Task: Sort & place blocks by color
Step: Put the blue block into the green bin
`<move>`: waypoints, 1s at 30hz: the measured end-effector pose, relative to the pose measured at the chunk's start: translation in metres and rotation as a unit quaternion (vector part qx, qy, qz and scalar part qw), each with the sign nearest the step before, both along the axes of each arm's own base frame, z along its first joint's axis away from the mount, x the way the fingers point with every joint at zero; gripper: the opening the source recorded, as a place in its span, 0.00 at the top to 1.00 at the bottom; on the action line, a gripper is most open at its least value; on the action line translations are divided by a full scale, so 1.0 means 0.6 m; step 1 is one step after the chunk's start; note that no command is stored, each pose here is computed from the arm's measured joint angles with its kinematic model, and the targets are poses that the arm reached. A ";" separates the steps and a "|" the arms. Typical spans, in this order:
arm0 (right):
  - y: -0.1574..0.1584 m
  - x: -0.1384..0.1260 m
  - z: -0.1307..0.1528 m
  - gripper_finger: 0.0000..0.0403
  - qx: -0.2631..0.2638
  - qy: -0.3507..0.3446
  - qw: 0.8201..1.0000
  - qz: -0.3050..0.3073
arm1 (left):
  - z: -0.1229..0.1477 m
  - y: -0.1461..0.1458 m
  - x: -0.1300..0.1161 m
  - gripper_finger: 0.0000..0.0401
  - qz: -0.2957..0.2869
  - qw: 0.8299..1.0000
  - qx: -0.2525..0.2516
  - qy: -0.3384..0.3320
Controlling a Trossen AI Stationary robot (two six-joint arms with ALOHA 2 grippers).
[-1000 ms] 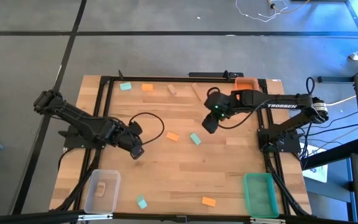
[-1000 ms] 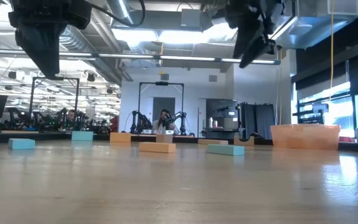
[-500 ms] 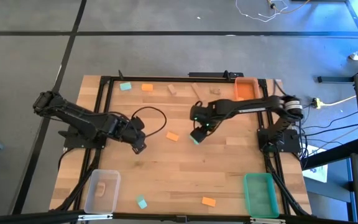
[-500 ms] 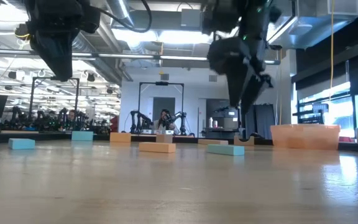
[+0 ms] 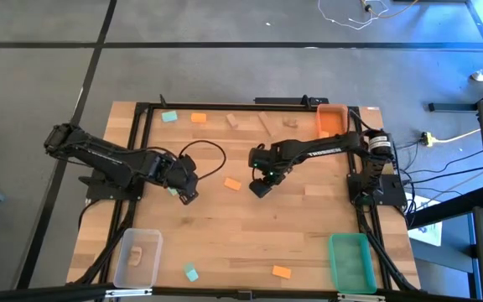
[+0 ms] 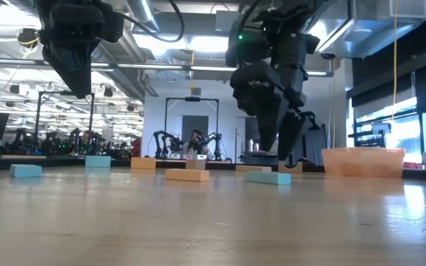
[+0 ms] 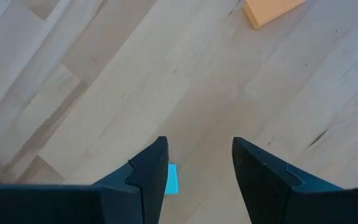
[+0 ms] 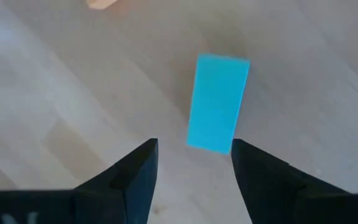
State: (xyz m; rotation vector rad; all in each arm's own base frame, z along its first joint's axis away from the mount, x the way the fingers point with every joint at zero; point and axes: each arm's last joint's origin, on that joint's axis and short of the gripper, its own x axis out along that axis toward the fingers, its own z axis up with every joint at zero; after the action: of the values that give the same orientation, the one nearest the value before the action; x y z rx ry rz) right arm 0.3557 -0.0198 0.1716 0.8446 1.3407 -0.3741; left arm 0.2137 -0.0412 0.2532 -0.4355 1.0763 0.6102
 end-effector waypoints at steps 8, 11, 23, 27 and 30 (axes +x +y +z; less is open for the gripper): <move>0.000 0.003 -0.003 0.49 -0.028 -0.001 1.000 -0.006 | 0.000 0.000 0.000 0.58 0.000 1.000 0.000 -0.001; 0.004 0.007 -0.012 0.49 -0.055 0.001 0.998 -0.004 | 0.000 0.000 0.001 0.58 0.000 1.000 -0.001 -0.002; 0.018 0.021 -0.067 0.51 -0.073 0.035 0.997 0.006 | 0.001 -0.001 0.001 0.58 0.000 1.000 -0.001 -0.005; 0.023 0.020 -0.065 0.62 -0.093 0.036 0.995 0.008 | 0.001 -0.001 0.001 0.58 0.000 1.000 -0.001 -0.005; 0.026 0.020 -0.064 0.70 -0.101 0.035 0.994 0.012 | 0.001 -0.001 0.001 0.58 0.000 1.000 -0.001 -0.005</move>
State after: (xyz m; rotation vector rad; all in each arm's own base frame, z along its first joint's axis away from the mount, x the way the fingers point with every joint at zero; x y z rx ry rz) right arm 0.3679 -0.0043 0.1332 0.6521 1.3516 -0.5157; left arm 0.2145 -0.0416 0.2536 -0.4397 1.0681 0.6056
